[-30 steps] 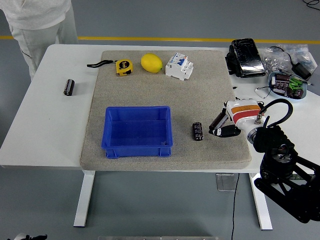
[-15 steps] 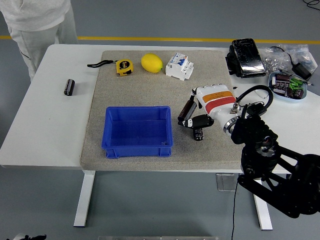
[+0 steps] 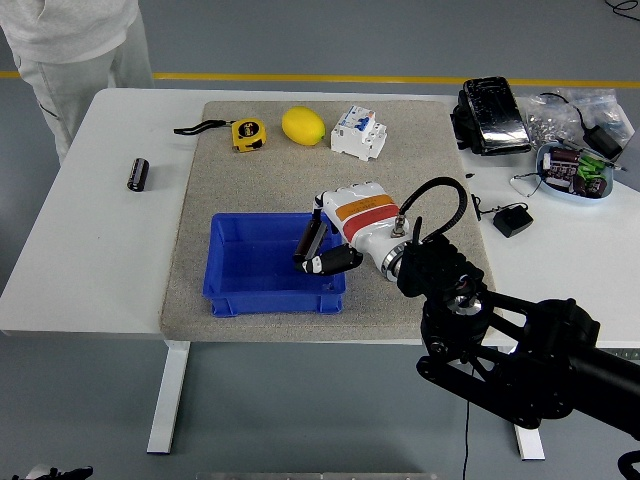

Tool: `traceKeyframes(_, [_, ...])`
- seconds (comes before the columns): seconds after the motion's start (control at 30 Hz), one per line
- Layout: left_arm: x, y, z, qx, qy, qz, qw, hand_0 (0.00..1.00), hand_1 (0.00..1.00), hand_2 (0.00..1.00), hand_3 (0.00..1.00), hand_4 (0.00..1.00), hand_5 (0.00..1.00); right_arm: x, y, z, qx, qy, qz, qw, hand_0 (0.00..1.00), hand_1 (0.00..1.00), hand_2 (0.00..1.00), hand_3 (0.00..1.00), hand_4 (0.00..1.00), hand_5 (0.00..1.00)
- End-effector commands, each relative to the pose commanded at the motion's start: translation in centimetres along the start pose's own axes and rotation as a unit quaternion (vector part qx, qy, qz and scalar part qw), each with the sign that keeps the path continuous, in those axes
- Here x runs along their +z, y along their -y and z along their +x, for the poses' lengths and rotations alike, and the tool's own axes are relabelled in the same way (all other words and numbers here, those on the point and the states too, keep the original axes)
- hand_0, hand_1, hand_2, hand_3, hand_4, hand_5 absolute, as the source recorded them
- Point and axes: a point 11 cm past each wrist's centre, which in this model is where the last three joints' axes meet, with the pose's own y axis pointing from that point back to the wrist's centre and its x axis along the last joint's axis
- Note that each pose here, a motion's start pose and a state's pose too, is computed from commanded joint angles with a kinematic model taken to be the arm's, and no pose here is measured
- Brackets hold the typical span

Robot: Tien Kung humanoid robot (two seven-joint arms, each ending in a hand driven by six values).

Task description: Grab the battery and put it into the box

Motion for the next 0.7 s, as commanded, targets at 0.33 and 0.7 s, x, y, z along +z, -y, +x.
traceKeyframes(0.33, [-0.1,0.0,0.0,0.000,0.001,0.002,1.000,0.702,0.669,0.715,0.592,0.605,0.485,-1.1,0.5,-1.0,-0.025,-0.008,0.023,0.999,0.002,0.129,0.625,0.752,0.998,0.593])
traceKeyframes(0.7, [-0.5,0.0,0.0,-0.002,0.004,0.006,1.000,0.701,0.673,0.714,0.592,0.606,0.487,-1.2,0.6,0.2,-0.017,-0.009,0.030,0.999,0.003,0.163,0.714,0.821,0.998,0.625])
